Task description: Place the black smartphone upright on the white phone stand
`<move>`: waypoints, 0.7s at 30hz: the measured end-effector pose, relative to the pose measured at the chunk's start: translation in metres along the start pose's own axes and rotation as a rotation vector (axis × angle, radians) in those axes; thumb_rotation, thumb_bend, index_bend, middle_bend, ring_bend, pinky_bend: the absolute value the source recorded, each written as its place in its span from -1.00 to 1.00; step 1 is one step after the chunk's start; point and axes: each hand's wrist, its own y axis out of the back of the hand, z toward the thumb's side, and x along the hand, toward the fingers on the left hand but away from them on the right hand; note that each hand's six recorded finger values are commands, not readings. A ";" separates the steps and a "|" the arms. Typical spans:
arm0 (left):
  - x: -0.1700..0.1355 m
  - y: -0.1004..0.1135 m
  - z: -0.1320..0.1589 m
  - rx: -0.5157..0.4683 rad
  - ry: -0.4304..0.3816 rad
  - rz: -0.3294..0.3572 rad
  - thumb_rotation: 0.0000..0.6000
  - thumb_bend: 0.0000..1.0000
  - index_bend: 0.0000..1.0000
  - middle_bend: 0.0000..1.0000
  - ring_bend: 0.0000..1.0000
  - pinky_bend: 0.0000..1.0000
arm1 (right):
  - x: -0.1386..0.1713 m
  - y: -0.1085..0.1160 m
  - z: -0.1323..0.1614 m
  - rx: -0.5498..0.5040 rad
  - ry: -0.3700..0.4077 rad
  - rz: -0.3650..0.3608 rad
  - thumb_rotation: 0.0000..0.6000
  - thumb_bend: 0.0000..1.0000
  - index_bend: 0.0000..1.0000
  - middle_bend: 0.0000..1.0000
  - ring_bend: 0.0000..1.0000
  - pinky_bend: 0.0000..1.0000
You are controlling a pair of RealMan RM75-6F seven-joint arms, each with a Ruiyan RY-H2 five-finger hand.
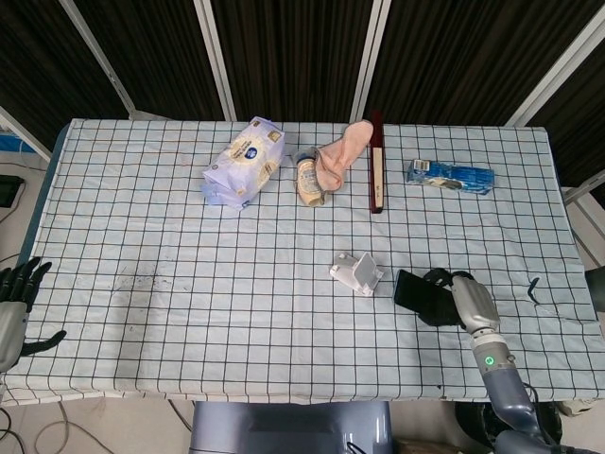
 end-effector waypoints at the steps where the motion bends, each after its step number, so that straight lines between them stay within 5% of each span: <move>1: 0.000 0.000 0.000 0.000 0.000 0.000 1.00 -1.00 -1.00 -1.00 -1.00 -1.00 | -0.001 0.001 0.005 -0.080 0.001 -0.027 1.00 0.24 0.16 0.09 -0.14 -0.63; 12: 0.001 -0.002 0.000 -0.008 -0.002 -0.013 1.00 -1.00 -1.00 -1.00 -1.00 -1.00 | -0.001 -0.033 0.050 -0.511 -0.072 -0.126 1.00 0.24 0.16 0.08 -0.15 -0.63; 21: 0.002 -0.002 0.001 -0.018 -0.007 -0.021 1.00 -1.00 -1.00 -1.00 -1.00 -1.00 | -0.005 -0.047 0.084 -0.600 -0.044 -0.177 1.00 0.24 0.16 0.06 -0.22 -0.63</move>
